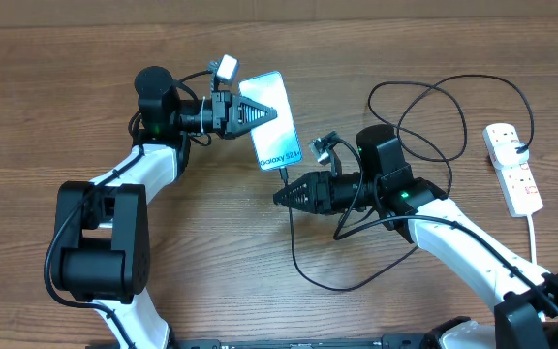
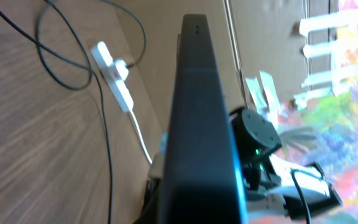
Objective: Plug charger to phone and switch on socket
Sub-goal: 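Push the USB-C plug into the phone's bottom port with the right gripper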
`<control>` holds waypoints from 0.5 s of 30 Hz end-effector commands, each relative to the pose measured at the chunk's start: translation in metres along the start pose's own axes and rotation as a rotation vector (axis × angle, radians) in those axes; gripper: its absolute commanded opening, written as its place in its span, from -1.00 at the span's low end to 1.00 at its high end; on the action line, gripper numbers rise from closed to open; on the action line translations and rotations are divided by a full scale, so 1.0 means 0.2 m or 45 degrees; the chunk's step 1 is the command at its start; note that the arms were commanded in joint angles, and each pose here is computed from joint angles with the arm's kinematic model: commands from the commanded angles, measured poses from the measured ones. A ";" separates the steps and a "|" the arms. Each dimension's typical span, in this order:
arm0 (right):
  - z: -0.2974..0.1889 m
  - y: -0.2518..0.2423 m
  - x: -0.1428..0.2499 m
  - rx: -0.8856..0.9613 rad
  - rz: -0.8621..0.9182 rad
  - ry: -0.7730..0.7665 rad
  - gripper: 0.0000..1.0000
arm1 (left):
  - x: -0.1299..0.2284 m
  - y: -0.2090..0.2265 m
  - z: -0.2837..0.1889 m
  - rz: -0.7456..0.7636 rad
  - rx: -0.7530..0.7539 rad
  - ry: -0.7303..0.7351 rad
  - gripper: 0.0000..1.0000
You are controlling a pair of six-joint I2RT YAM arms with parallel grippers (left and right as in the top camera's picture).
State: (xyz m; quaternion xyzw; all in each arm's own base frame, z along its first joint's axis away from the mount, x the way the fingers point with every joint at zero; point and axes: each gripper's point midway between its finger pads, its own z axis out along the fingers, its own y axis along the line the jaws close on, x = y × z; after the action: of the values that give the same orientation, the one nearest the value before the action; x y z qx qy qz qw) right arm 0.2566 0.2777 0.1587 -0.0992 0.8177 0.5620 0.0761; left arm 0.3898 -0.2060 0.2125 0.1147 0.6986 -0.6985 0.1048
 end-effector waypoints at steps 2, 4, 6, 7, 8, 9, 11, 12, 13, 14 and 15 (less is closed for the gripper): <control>-0.01 0.03 -0.06 0.005 -0.064 -0.050 -0.29 | 0.07 -0.03 -0.01 0.036 0.037 0.098 -0.92; -0.01 0.02 -0.07 0.015 -0.065 -0.059 -0.50 | 0.07 -0.03 -0.01 0.037 0.037 0.098 -0.92; -0.01 0.02 -0.07 0.019 -0.066 -0.064 -0.63 | 0.07 -0.03 0.00 0.035 0.038 0.101 -0.91; -0.01 0.02 -0.07 0.019 -0.066 -0.064 -0.70 | 0.08 -0.03 0.00 0.033 0.039 0.106 -0.92; -0.01 0.02 -0.07 0.019 -0.066 -0.064 -0.75 | 0.08 -0.03 0.01 0.033 0.040 0.109 -0.92; -0.01 0.02 -0.07 0.019 -0.066 -0.064 -0.78 | 0.09 -0.03 0.02 0.034 0.043 0.117 -0.91; -0.01 0.02 -0.07 0.019 -0.066 -0.064 -0.85 | 0.10 -0.03 0.05 0.036 0.049 0.133 -0.91; -0.01 0.02 -0.07 0.018 -0.070 -0.066 -0.92 | 0.11 -0.04 0.06 0.041 0.052 0.143 -0.92; -0.01 0.03 -0.07 0.016 -0.074 -0.068 -0.92 | 0.12 -0.04 0.08 0.046 0.056 0.152 -0.92; -0.01 0.03 -0.08 0.015 -0.076 -0.070 -0.92 | 0.12 -0.04 0.09 0.045 0.059 0.162 -0.91; -0.01 0.03 -0.08 0.014 -0.079 -0.071 -0.92 | 0.13 -0.04 0.10 0.046 0.061 0.167 -0.92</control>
State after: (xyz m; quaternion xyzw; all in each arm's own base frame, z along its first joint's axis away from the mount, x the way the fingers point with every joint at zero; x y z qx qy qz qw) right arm 0.2607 0.2789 0.1618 -0.1064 0.8149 0.5625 0.0911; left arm 0.3780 -0.2128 0.2126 0.1462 0.6922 -0.7008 0.0917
